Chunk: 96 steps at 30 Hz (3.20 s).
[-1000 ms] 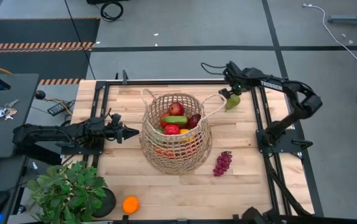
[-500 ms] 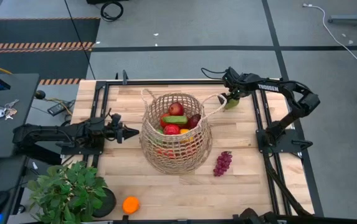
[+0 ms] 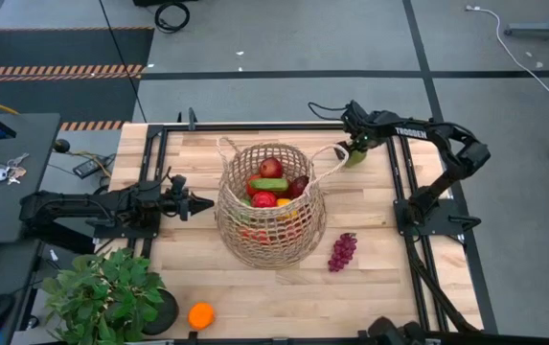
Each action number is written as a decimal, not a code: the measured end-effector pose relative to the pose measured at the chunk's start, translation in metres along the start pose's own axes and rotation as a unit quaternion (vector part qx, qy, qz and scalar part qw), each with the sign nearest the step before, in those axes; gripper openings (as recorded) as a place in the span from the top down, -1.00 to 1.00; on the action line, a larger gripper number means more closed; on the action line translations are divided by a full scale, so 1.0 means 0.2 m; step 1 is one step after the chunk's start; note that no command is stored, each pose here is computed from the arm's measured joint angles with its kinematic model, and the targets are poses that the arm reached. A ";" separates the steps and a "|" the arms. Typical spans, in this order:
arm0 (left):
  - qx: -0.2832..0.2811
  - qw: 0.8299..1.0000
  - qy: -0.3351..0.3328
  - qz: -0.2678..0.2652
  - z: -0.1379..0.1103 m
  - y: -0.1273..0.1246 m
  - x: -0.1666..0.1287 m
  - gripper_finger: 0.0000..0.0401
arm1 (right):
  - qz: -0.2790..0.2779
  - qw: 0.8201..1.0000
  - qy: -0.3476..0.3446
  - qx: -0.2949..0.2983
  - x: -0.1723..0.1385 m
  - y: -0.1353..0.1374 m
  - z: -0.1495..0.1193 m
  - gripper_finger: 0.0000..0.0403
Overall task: Build produce basket
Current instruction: Put the green pear into the basket
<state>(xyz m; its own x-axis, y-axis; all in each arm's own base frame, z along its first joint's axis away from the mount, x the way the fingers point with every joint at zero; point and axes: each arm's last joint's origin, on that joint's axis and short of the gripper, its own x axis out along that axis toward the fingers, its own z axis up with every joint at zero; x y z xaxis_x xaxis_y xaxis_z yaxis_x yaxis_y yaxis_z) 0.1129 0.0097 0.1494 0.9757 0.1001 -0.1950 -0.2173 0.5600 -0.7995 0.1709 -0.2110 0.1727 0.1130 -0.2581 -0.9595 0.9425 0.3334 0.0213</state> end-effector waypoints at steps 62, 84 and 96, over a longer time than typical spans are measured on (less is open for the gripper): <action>0.000 1.000 0.000 0.000 0.00 0.00 0.00 0.55 | 0.673 0.609 -0.418 0.025 -1.42 0.46 0.59 -0.58; 0.000 1.000 0.000 0.000 0.00 0.00 0.00 0.55 | 0.671 0.651 -0.355 0.016 -1.37 0.52 0.56 -0.58; 0.000 1.000 0.000 0.000 0.00 0.00 0.00 0.57 | 0.618 0.708 -0.338 -0.055 -1.31 0.72 0.42 -0.58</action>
<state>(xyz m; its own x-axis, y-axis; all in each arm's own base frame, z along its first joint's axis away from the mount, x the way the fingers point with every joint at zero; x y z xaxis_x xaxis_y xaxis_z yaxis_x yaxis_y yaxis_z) 0.1129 0.0098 0.1495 0.9758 0.1004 -0.1944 -0.2169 0.5600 -0.7996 0.3039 -0.1709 0.4498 0.9895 -0.0700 0.1266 -0.0332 0.7421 0.6695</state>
